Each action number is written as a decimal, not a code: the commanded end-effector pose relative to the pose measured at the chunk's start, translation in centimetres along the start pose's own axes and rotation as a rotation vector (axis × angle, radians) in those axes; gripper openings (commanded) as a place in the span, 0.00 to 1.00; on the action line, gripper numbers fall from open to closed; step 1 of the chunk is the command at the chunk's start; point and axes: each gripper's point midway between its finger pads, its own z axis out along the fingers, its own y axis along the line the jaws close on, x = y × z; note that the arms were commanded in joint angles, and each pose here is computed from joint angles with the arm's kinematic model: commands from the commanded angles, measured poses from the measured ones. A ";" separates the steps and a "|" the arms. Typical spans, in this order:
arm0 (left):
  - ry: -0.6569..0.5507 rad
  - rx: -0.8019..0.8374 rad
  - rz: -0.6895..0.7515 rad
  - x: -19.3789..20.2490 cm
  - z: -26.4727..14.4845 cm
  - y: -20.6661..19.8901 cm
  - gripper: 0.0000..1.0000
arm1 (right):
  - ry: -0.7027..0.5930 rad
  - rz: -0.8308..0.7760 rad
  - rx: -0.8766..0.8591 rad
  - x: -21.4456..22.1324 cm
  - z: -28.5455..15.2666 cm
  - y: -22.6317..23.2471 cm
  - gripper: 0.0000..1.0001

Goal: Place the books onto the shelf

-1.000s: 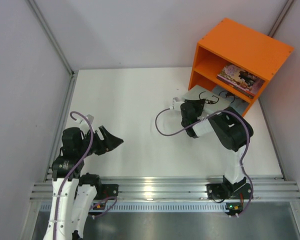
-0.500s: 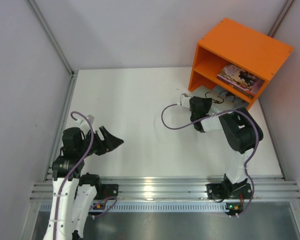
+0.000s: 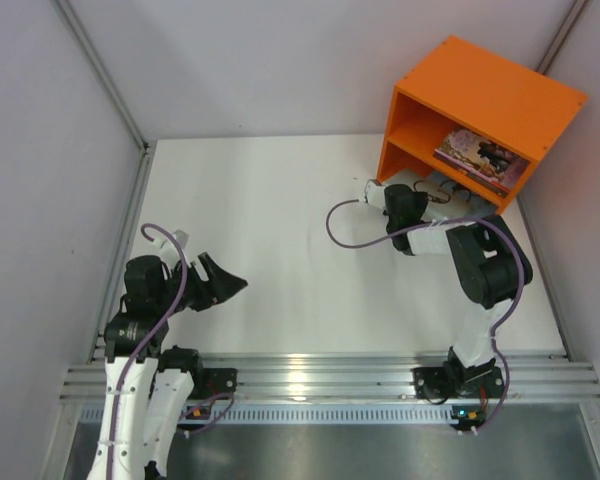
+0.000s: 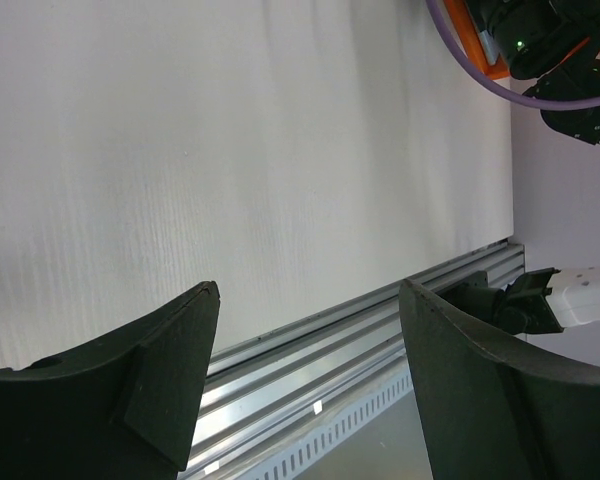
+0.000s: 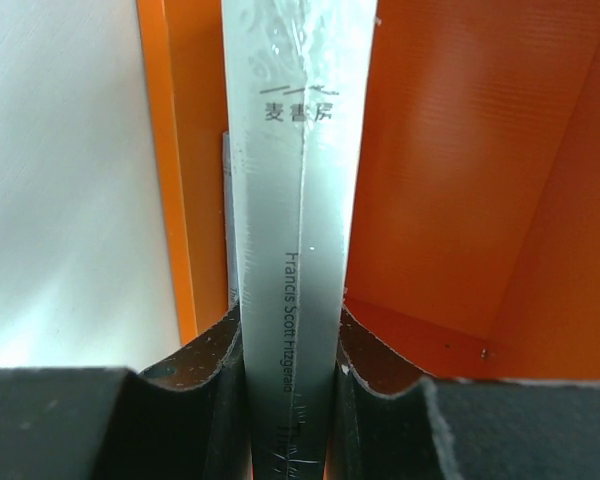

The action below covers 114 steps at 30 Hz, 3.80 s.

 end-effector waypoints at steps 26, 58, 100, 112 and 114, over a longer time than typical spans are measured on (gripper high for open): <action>-0.023 0.038 0.034 -0.2 -0.1 -0.6 0.77 | 0.129 0.006 0.009 3.7 -2.1 -0.4 0.41; -0.009 0.071 0.035 -0.1 -0.3 -1.4 0.77 | 0.238 0.088 0.159 7.5 2.7 -4.1 0.44; -0.009 0.092 0.044 0.1 -0.5 -1.8 0.77 | 0.375 0.124 0.108 7.1 2.2 -4.0 0.00; -0.009 0.105 0.049 0.6 -0.7 -1.8 0.77 | 0.410 0.076 0.134 8.4 1.1 -3.6 0.00; -0.010 0.103 0.051 0.6 -0.7 -1.8 0.77 | 0.434 0.070 0.154 8.6 1.0 -4.1 0.00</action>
